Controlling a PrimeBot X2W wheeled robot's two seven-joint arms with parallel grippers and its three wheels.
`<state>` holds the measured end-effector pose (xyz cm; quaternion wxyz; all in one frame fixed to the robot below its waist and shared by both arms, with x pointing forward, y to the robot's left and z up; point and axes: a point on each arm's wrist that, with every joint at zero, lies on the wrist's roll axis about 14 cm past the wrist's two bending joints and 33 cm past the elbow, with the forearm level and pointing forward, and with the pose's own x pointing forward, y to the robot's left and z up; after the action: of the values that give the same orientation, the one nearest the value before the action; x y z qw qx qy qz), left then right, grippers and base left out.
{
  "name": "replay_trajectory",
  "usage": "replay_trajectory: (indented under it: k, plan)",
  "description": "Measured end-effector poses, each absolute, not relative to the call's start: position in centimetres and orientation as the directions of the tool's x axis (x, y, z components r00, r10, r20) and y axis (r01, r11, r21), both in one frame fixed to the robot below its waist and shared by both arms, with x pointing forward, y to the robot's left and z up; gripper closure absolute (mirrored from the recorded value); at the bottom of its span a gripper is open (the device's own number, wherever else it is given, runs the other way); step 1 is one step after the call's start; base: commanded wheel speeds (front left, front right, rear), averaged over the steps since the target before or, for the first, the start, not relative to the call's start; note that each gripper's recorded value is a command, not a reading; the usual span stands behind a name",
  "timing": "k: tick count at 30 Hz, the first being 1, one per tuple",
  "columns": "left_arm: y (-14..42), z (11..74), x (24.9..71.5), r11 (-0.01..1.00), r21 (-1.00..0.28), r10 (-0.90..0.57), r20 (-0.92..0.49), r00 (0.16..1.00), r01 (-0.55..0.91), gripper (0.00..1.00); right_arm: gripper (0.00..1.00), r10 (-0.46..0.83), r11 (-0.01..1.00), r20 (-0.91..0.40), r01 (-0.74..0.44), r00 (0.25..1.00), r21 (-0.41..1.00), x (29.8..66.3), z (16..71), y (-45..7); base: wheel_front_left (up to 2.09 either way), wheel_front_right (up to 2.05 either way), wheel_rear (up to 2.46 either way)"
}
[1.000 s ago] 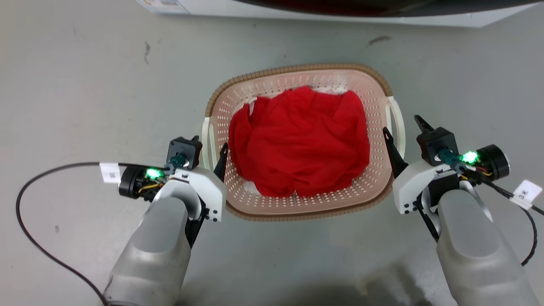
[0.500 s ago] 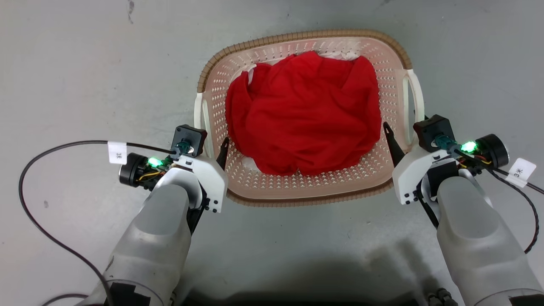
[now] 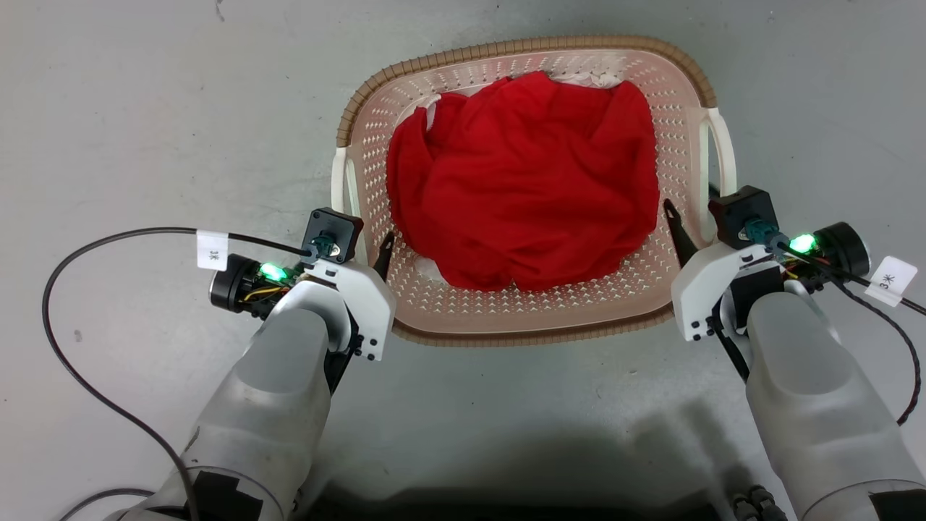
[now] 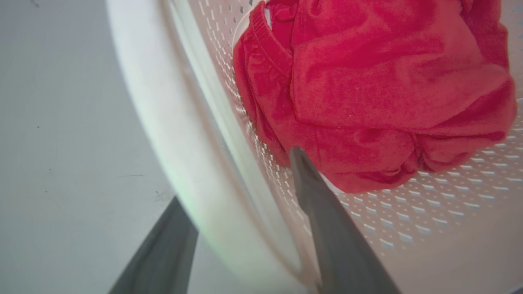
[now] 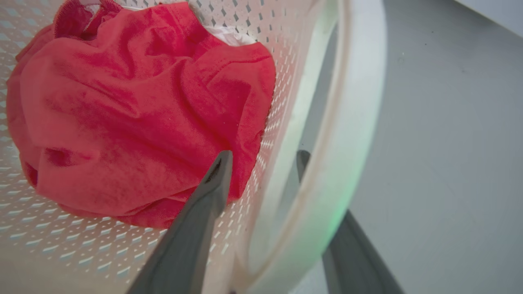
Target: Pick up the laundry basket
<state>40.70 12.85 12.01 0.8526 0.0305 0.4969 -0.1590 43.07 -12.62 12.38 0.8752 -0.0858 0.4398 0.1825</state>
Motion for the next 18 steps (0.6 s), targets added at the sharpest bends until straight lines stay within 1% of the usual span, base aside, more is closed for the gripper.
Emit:
replay_trajectory:
  k: [1, 11, 18]
  plan:
    - [12.8, 12.1, 40.7, 0.948, -0.108, -0.241, -0.857, 0.455, 0.299, 1.00, 1.00, 0.245, 0.919, -0.804, -0.394, 0.542, 0.014, 42.9, 12.4, -12.6, 0.00, 0.00, 0.00]
    - [12.4, 13.8, 40.7, 0.952, -0.109, -0.240, -0.846, 0.477, 0.287, 1.00, 1.00, 0.245, 0.927, -0.799, -0.375, 0.550, 0.026, 42.9, 14.1, -12.3, 0.00, 0.00, 0.00]
    - [12.5, 16.6, 40.5, 0.957, -0.096, -0.227, -0.835, 0.502, 0.273, 1.00, 1.00, 0.252, 0.928, -0.778, -0.372, 0.575, 0.025, 43.0, 17.2, -12.2, 0.00, 0.00, 0.00]
